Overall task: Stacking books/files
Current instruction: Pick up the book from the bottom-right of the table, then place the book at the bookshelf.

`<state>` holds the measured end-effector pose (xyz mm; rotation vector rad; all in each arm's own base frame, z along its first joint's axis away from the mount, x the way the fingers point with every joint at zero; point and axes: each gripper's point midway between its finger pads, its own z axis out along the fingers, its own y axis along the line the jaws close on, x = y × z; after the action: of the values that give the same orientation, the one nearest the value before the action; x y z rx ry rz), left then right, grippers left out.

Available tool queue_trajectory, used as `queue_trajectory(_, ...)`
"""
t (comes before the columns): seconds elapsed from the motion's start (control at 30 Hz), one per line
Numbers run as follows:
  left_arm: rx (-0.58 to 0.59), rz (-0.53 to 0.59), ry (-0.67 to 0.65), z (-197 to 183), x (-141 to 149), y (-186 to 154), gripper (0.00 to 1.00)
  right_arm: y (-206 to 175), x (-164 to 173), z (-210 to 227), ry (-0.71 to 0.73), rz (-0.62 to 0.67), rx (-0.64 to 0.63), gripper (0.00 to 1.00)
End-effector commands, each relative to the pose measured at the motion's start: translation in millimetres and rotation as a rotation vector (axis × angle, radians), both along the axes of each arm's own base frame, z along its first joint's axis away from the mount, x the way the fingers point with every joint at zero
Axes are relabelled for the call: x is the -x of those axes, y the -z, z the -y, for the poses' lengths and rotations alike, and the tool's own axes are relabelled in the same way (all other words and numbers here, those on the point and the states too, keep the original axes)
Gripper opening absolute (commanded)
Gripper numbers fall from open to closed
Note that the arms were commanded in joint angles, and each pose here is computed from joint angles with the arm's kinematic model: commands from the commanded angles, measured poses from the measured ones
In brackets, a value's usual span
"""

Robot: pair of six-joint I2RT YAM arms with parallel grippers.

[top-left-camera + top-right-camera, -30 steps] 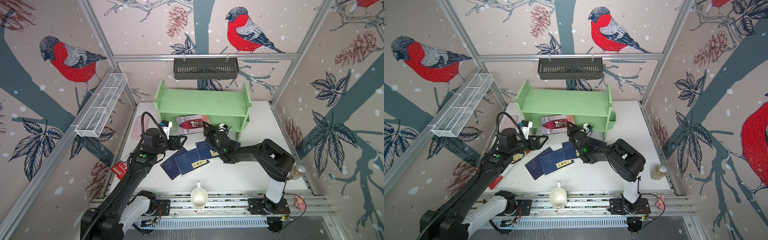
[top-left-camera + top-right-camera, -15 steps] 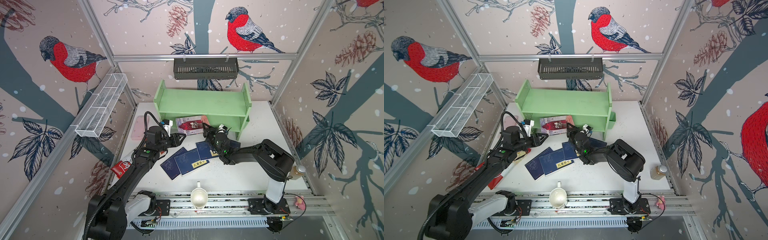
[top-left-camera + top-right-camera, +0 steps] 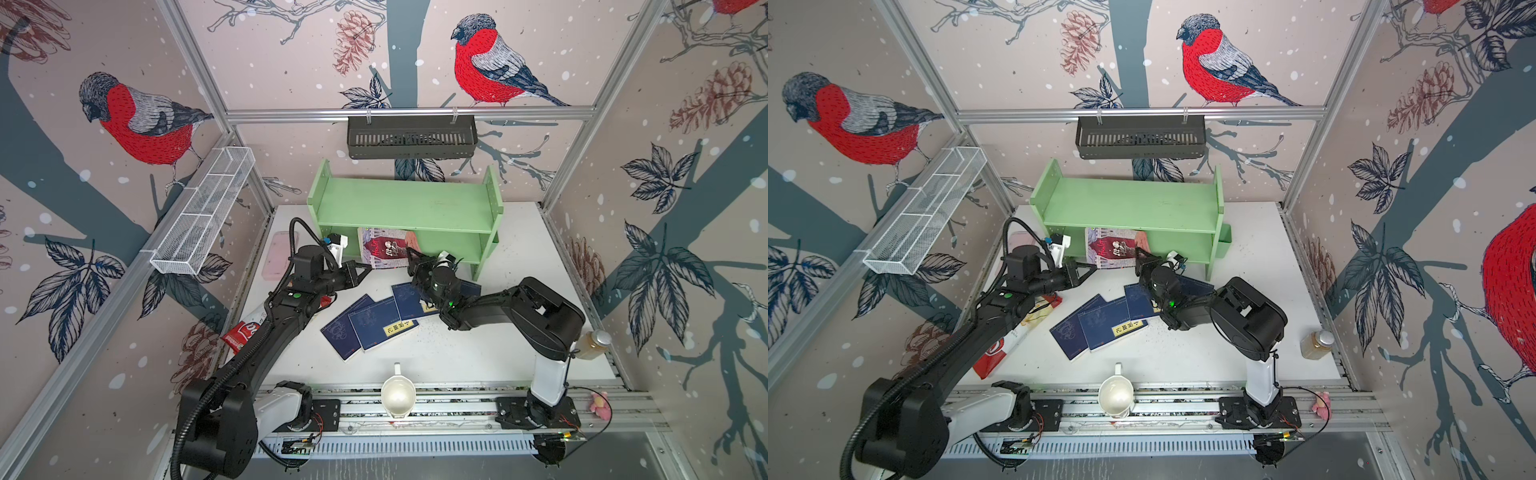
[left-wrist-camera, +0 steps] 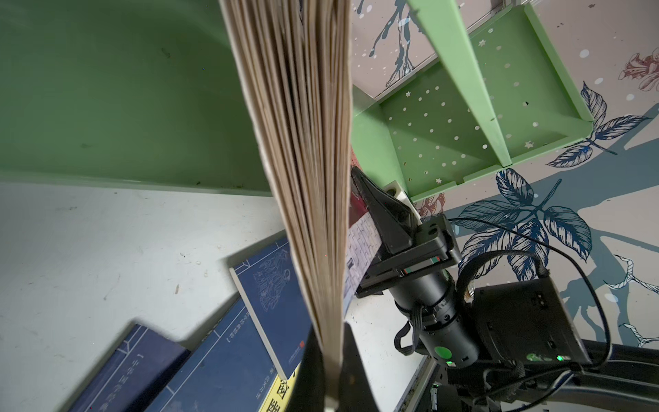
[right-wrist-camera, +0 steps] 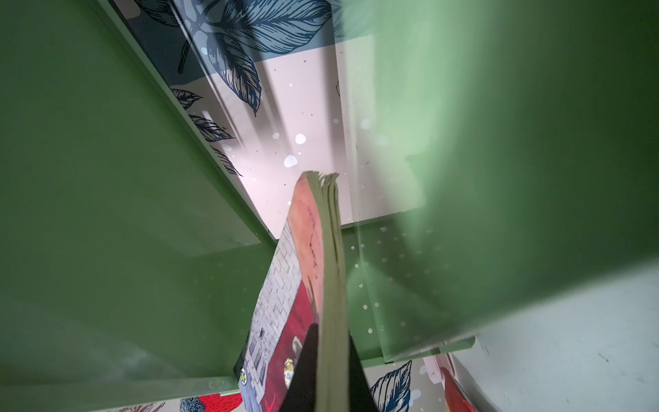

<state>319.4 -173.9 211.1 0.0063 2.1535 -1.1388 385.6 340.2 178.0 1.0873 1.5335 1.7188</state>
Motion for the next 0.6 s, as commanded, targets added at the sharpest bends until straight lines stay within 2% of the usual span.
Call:
queue_trajectory(0.0,-0.024,0.028,-0.096,-13.2,-16.8,-4.8,0.00,-17.1,6.6,-11.2,-0.071,0.043,-0.058,0.16)
queue_trajectory(0.1,-0.033,0.002,-0.135,-19.8,-19.8,-0.7,0.00,-15.8,7.3,-13.8,-0.085,0.042,-0.051,0.36)
queue_trajectory(0.2,-0.014,-0.035,-0.158,-26.1,-23.0,4.4,0.00,-14.2,8.8,-14.9,-0.095,0.040,-0.046,0.44)
queue_trajectory(0.43,0.019,-0.113,-0.161,-32.3,-30.9,22.8,0.00,-11.9,10.0,-25.7,-0.129,0.041,-0.025,0.43)
queue_trajectory(0.57,0.075,-0.151,-0.120,-31.1,-34.1,28.0,0.00,-7.0,10.3,-38.9,-0.160,0.031,-0.014,0.36)
